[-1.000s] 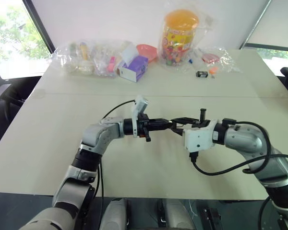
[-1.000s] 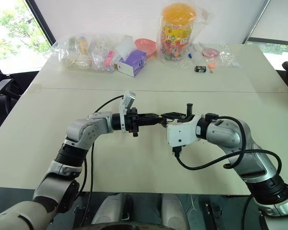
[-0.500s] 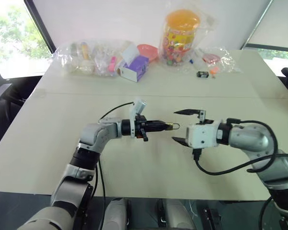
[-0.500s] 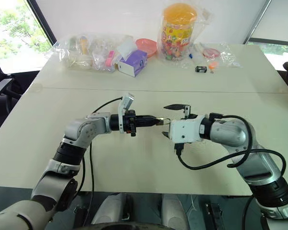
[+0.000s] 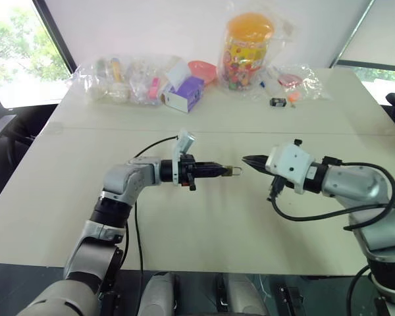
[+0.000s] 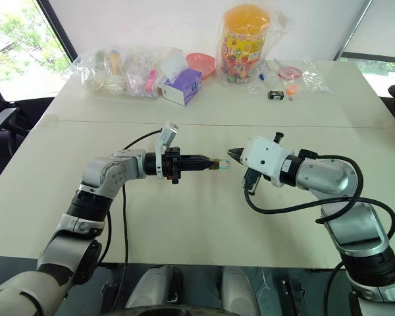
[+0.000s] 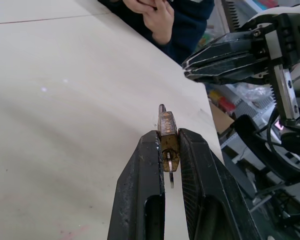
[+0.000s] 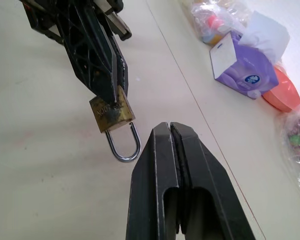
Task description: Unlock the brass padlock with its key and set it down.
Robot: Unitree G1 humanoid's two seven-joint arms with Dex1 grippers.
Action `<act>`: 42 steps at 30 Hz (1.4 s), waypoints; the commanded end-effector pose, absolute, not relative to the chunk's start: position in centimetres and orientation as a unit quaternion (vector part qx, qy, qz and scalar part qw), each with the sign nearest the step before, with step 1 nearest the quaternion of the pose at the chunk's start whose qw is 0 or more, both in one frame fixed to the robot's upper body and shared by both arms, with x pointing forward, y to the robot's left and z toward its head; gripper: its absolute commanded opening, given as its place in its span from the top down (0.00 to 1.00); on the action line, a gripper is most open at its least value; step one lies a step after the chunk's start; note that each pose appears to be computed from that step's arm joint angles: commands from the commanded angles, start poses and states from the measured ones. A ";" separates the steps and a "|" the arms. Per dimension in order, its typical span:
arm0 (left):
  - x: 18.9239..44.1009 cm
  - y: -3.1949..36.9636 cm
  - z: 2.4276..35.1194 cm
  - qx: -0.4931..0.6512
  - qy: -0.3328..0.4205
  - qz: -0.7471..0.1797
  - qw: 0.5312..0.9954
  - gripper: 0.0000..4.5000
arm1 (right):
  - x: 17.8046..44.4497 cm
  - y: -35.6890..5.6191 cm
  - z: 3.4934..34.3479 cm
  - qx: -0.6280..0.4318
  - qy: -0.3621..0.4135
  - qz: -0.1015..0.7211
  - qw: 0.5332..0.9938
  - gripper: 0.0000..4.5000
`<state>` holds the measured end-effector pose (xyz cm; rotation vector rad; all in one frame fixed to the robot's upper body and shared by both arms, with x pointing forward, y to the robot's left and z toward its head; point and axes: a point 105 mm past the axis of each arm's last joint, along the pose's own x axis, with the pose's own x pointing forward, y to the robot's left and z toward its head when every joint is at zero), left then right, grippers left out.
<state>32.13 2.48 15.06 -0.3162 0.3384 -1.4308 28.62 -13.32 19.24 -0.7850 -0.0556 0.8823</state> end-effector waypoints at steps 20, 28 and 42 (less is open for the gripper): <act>31.8 2.7 17.8 -0.154 0.106 -0.674 0.715 1.00 | 28.4 -13.0 16.9 -0.371 -0.017 0.444 0.815 1.00; 32.1 2.3 16.0 -0.137 0.118 -0.658 0.731 1.00 | 27.9 -16.4 16.8 -0.407 0.011 0.391 0.826 1.00; 35.9 -3.1 10.5 -0.203 0.180 -0.538 0.798 1.00 | 24.4 -17.8 18.0 -0.376 0.013 0.278 0.884 1.00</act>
